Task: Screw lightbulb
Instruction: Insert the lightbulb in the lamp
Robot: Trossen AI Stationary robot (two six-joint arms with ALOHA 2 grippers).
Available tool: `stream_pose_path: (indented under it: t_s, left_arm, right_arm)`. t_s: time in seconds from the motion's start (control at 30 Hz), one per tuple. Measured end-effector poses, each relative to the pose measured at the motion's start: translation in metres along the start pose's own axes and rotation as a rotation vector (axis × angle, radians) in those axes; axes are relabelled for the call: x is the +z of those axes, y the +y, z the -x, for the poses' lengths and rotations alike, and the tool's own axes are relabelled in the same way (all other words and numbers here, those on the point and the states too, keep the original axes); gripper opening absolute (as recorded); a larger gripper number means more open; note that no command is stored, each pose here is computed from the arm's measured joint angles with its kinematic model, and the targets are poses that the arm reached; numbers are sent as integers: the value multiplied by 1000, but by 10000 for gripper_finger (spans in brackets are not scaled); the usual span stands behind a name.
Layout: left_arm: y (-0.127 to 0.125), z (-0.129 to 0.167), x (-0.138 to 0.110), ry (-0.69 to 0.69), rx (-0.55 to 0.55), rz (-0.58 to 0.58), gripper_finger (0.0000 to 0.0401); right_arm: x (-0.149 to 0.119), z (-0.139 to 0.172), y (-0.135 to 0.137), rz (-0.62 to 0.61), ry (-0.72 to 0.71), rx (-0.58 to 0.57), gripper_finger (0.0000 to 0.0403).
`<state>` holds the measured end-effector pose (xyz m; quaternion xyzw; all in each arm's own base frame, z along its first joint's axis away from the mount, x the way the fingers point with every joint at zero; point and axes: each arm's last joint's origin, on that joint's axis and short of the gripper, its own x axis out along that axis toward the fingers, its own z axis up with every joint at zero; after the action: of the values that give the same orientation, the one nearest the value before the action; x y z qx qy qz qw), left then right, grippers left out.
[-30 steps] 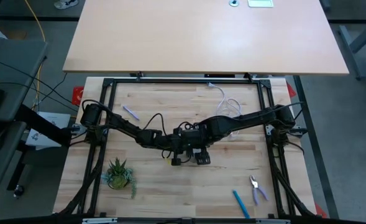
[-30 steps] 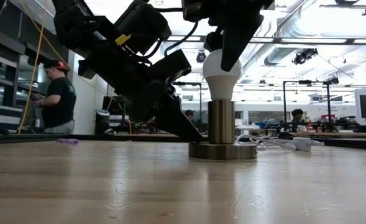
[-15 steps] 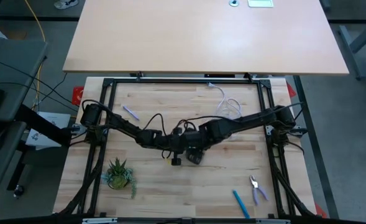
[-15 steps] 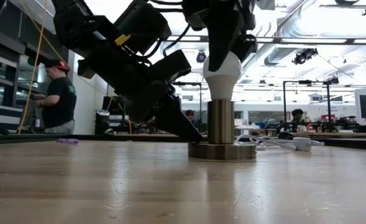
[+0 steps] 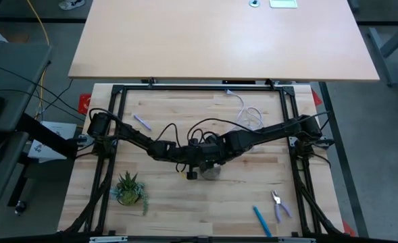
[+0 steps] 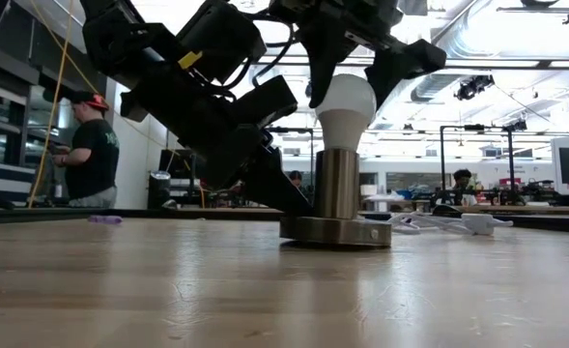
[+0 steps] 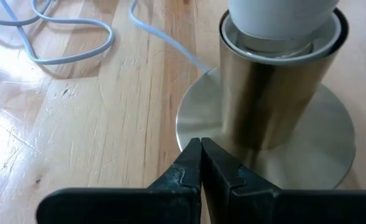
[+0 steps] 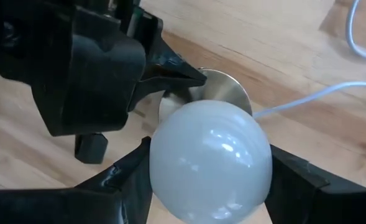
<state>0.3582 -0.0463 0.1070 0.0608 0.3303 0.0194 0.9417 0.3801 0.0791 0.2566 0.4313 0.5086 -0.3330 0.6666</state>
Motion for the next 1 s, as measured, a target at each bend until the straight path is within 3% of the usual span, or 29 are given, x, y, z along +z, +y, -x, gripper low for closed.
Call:
stream_pose_path:
  t_s: [0.67,0.8,1.0]
  left_arm:
    - [0,0,0,5,8,0,0]
    - [0,0,0,4,7,0,0]
    - [1,0,0,5,9,-1,0]
  right_arm:
    - [3,0,2,78,-17,19,252]
    - [3,0,2,148,-3,28,254]
    - [3,0,2,164,1,31,303]
